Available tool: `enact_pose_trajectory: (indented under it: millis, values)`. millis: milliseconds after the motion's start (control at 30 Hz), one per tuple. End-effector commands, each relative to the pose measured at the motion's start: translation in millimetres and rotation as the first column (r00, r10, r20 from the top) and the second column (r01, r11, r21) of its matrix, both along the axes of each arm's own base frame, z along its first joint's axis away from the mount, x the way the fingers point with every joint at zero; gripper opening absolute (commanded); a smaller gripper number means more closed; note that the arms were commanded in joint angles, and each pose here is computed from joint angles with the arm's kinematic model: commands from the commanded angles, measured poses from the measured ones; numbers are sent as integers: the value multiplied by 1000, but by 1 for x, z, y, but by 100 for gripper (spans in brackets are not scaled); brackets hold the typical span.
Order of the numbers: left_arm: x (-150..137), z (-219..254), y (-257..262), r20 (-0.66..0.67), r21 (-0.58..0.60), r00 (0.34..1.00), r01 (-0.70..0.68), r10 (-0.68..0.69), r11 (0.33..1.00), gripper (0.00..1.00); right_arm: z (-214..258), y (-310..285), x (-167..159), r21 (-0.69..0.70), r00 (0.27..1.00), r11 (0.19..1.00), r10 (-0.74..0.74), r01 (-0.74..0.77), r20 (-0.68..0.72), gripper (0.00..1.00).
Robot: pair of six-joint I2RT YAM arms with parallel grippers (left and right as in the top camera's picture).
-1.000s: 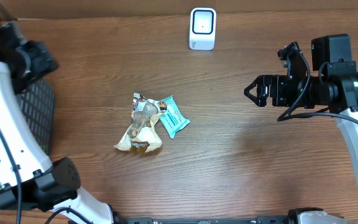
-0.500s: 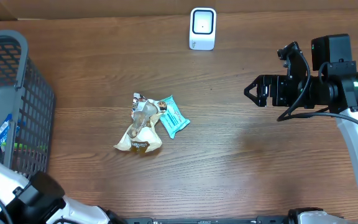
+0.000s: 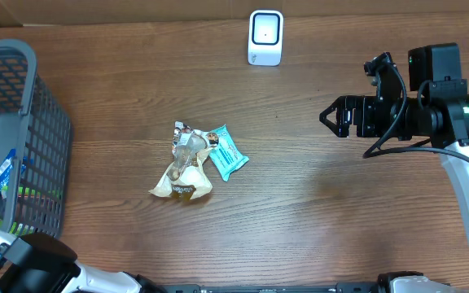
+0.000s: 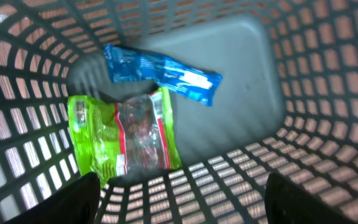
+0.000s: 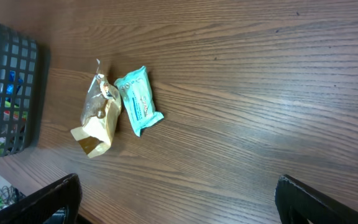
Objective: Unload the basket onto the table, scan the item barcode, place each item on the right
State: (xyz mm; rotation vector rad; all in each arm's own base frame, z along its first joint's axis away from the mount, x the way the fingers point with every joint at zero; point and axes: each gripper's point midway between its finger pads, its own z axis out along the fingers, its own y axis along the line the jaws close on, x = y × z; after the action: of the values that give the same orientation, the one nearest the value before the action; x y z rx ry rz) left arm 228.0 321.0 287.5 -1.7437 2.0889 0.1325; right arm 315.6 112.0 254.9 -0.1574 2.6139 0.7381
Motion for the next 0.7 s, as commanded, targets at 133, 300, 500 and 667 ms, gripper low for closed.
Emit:
enact_pose_trajectory:
  millis: [133,300,500,667]
  values:
    - [-9,-50,15,-17,-58,965,-262,262,963,76,0,2,-2,1,1000,1000,7,-7,-2,100]
    - [0,-89,27,12,-71,944,-329,331,942,73,-1,2,-2,0,1000,1000,7,-7,-4,100]
    - [12,-126,44,69,-32,942,-328,330,944,69,-1,2,-3,1,1000,1000,7,-7,-10,100]
    - [25,-149,57,133,24,943,-310,304,951,83,-3,2,-7,-1,1000,1000,4,-4,-29,100]
